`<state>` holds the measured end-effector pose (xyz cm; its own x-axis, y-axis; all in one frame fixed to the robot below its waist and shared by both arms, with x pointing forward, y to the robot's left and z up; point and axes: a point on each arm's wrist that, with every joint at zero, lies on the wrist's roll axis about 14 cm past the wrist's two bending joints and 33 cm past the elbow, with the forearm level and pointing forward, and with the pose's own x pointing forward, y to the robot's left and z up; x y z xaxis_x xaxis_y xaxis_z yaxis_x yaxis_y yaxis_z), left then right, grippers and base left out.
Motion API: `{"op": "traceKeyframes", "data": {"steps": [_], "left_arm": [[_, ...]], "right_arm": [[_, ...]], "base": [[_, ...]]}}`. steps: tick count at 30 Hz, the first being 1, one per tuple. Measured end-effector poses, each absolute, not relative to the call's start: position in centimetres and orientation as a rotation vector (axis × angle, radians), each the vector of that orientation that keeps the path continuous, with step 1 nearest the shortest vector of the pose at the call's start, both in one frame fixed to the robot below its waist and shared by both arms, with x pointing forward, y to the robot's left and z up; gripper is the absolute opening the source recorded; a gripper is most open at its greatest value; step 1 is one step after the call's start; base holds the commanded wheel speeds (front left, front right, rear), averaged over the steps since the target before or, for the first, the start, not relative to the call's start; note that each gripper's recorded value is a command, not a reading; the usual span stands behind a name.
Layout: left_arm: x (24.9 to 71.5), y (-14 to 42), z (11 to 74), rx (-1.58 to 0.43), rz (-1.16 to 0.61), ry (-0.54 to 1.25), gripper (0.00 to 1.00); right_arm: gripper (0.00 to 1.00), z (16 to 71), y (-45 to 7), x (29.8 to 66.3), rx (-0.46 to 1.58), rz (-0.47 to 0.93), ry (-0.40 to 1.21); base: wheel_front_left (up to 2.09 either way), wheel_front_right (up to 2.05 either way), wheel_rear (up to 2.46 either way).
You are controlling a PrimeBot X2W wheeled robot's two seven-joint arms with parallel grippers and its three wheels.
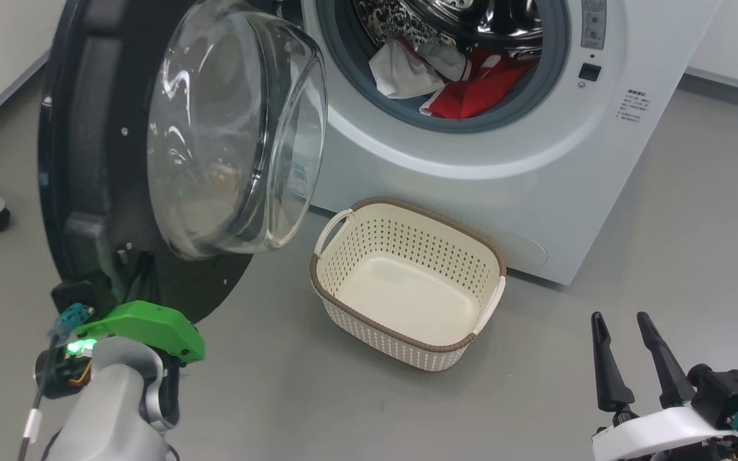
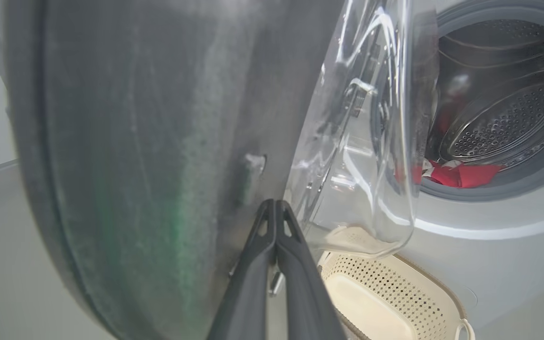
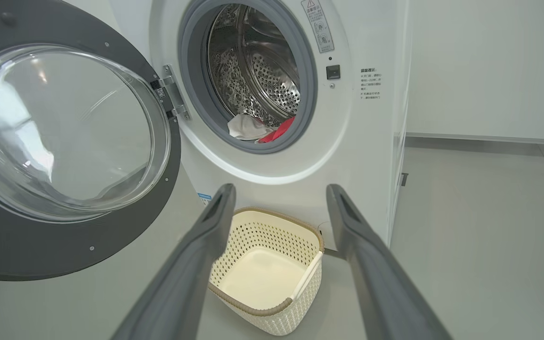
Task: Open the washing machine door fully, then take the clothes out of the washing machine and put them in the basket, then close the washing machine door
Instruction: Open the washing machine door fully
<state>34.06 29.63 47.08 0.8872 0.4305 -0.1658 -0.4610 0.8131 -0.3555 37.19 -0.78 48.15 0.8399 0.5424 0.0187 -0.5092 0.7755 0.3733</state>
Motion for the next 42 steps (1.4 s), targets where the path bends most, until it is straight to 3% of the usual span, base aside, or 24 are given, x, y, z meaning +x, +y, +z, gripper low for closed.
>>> {"op": "traceKeyframes", "data": {"steps": [28, 42], "left_arm": [[34.1, 42.2, 47.3, -0.276, 0.764, 0.052, 0.00], [35.5, 45.6, 47.7, -0.209, 0.820, 0.050, 0.00]], "right_arm": [[1.00, 43.6, -2.8, 41.2, 0.330, 0.560, 0.178], [1.00, 41.5, -4.6, 43.1, 0.307, 0.526, 0.212]], "base": [[0.00, 0.00, 0.00], [0.00, 0.00, 0.00]]}}
